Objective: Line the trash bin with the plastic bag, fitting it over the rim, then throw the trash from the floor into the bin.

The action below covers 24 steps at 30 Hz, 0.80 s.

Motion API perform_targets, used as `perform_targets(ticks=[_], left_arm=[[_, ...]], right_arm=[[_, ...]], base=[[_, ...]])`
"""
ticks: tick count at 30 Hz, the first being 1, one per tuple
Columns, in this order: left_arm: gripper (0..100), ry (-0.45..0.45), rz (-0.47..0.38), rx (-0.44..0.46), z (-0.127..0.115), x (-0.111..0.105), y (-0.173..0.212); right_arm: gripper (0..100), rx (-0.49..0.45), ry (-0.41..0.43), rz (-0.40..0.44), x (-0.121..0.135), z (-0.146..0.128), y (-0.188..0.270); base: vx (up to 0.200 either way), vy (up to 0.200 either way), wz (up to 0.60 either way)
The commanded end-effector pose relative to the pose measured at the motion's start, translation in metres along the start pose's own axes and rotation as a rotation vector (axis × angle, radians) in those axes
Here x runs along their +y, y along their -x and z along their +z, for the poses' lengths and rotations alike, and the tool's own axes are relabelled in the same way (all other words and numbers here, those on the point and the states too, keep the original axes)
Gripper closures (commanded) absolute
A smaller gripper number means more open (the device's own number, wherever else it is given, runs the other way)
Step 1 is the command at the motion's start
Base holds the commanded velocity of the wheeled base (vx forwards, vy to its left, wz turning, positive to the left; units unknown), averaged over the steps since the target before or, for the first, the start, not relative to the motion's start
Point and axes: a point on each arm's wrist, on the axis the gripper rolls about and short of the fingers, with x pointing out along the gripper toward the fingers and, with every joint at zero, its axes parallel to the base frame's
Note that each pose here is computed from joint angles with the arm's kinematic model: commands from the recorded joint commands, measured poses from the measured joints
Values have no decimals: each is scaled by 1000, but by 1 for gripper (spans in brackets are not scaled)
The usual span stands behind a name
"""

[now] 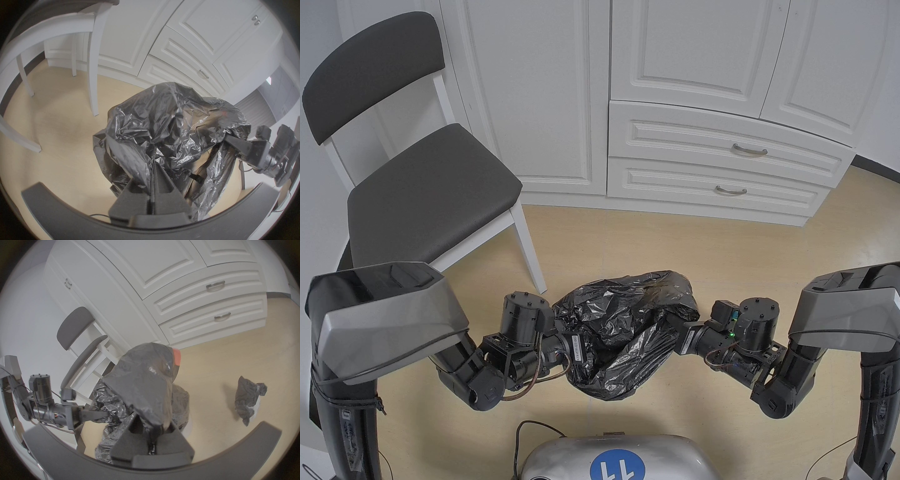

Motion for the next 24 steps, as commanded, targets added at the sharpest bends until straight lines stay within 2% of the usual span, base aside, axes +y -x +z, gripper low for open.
perform_targets(ticks=[1, 5, 9, 16, 20, 24], left_arm=[[100, -54, 6, -16, 11, -4, 21], [100, -75, 26, 3, 5, -1, 28], [100, -76, 81, -7, 2, 2, 29], [100, -70, 115, -8, -1, 7, 27], [100, -59, 136, -31, 6, 11, 31], [100, -48, 133, -104, 30, 11, 52]], right_arm=[[100, 34, 17, -27, 1, 14, 6], [100, 71, 16, -56, 5, 23, 9], [100, 75, 20, -104, 9, 32, 13], [100, 81, 37, -107, 9, 33, 14], [100, 89, 41, -113, 8, 31, 15], [100, 116, 41, -128, 7, 29, 16]], base=[[0, 0, 0], [0, 0, 0], [0, 0, 0], [0, 0, 0], [0, 0, 0], [0, 0, 0]])
